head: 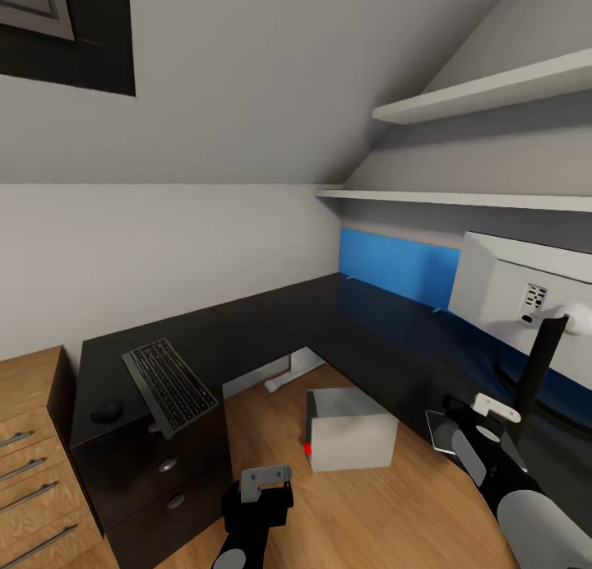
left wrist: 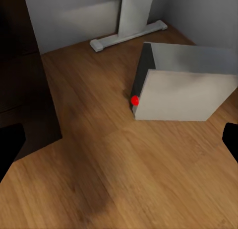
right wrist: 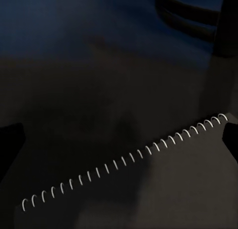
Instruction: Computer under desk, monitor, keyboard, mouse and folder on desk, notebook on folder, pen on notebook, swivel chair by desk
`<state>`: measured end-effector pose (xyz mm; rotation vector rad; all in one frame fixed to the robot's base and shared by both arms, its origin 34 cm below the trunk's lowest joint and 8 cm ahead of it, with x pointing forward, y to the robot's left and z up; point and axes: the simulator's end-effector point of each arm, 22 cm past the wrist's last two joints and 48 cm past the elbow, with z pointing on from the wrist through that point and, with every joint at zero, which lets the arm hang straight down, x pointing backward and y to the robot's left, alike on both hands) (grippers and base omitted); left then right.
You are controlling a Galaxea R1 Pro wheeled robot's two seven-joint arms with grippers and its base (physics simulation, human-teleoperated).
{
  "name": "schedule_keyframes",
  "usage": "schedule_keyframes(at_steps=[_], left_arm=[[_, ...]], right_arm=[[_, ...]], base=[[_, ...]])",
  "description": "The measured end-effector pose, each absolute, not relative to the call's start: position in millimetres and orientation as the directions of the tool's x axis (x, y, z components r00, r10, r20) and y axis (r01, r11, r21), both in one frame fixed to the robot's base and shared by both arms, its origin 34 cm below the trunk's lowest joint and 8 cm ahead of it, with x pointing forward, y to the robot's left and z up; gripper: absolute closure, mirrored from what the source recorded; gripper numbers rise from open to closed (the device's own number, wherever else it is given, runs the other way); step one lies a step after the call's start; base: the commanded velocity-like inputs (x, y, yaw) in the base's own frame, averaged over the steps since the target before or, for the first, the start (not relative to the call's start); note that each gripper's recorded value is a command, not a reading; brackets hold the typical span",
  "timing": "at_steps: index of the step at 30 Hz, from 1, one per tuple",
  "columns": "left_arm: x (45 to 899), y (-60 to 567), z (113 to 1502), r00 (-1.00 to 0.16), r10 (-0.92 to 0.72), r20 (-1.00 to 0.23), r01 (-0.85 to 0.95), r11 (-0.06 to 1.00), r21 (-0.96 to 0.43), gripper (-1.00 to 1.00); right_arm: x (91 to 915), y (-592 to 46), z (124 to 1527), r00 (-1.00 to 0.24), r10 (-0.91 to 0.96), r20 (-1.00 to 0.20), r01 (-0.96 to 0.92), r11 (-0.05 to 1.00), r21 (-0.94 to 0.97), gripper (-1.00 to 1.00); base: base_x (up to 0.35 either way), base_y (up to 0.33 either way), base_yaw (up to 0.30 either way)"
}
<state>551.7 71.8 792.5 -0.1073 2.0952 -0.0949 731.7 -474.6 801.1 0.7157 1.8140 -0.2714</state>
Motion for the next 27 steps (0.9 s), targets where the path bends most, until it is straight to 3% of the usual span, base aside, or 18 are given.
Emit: schedule_keyframes(at_steps=[11,27], left_arm=[[551.8,71.8,792.6,-0.5,-0.115,-0.858,-0.038,0.993,-0.111,-1.0],[552.0,71.8,796.0,-0.493,-0.116,-0.862,-0.037,0.993,-0.112,-1.0]], right_arm=[[731.3,-474.8,800.6,-0.205,0.338,-0.919,0.593,0.79,0.158,-1.0],[730.9,-476.2,805.2,-0.197,0.338,-0.92,0.593,0.788,0.162,-1.0]], base=[[0.0,0.0,-0.019],[0.0,0.0,-0.218]])
